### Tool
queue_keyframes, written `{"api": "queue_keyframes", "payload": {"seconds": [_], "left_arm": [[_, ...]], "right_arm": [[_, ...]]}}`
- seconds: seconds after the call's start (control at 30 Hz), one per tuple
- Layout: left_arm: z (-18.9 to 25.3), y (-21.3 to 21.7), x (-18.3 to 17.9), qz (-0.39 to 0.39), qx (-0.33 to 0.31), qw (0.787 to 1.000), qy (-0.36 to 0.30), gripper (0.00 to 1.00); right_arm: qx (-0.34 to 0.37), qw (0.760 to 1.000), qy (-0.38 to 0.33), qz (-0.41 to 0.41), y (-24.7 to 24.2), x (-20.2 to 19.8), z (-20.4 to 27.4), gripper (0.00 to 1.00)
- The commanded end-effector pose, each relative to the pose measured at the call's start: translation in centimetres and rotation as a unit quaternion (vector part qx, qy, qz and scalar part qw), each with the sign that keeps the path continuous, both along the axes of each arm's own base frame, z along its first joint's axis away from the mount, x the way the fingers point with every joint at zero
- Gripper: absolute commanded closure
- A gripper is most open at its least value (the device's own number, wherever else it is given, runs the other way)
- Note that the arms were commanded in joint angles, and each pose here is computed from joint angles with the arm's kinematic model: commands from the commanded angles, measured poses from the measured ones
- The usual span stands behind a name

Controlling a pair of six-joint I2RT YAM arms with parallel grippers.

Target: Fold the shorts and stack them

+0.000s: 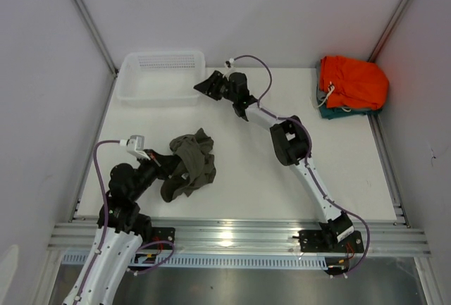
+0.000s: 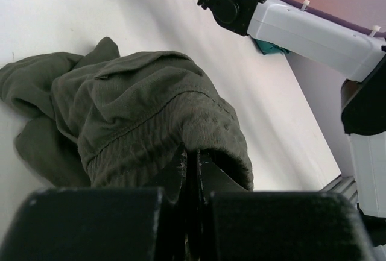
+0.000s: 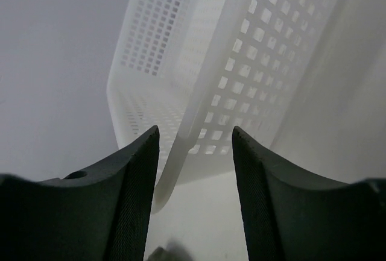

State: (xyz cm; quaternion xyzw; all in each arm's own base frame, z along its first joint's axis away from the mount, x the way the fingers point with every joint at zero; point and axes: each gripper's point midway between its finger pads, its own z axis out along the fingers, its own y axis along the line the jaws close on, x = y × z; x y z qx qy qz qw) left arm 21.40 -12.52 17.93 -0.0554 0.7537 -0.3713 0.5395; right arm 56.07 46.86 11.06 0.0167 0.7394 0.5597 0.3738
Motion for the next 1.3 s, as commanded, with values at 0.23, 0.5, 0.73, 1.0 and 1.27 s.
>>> {"api": "queue_keyframes", "payload": {"seconds": [0.23, 0.5, 0.73, 1.0, 1.27], "left_arm": [[0.7, 0.5, 0.3, 0.019, 0.001, 1.000, 0.004, 1.00], [0.8, 0.8, 0.6, 0.029, 0.008, 1.000, 0.005, 1.00], [1.1, 0.7, 1.1, 0.029, 0.009, 1.000, -0.001, 1.00], [0.8, -0.2, 3.4, 0.015, 0.019, 1.000, 0.019, 1.00], [2.7, -0.3, 7.2, 0.041, 0.037, 0.998, 0.017, 1.00]], "right_arm": [[0.091, 0.991, -0.097, -0.028, 4.6, 0.5, 6.3, 0.46], [0.127, 0.981, -0.149, -0.015, 3.8, 0.2, 11.1, 0.12], [0.081, 0.982, -0.170, -0.033, -5.3, 2.5, 19.0, 0.01], [-0.068, 0.991, -0.117, -0.020, -13.5, -5.0, 17.4, 0.01], [-0.192, 0.975, -0.110, 0.013, -12.6, -20.6, 12.9, 0.05]]}}
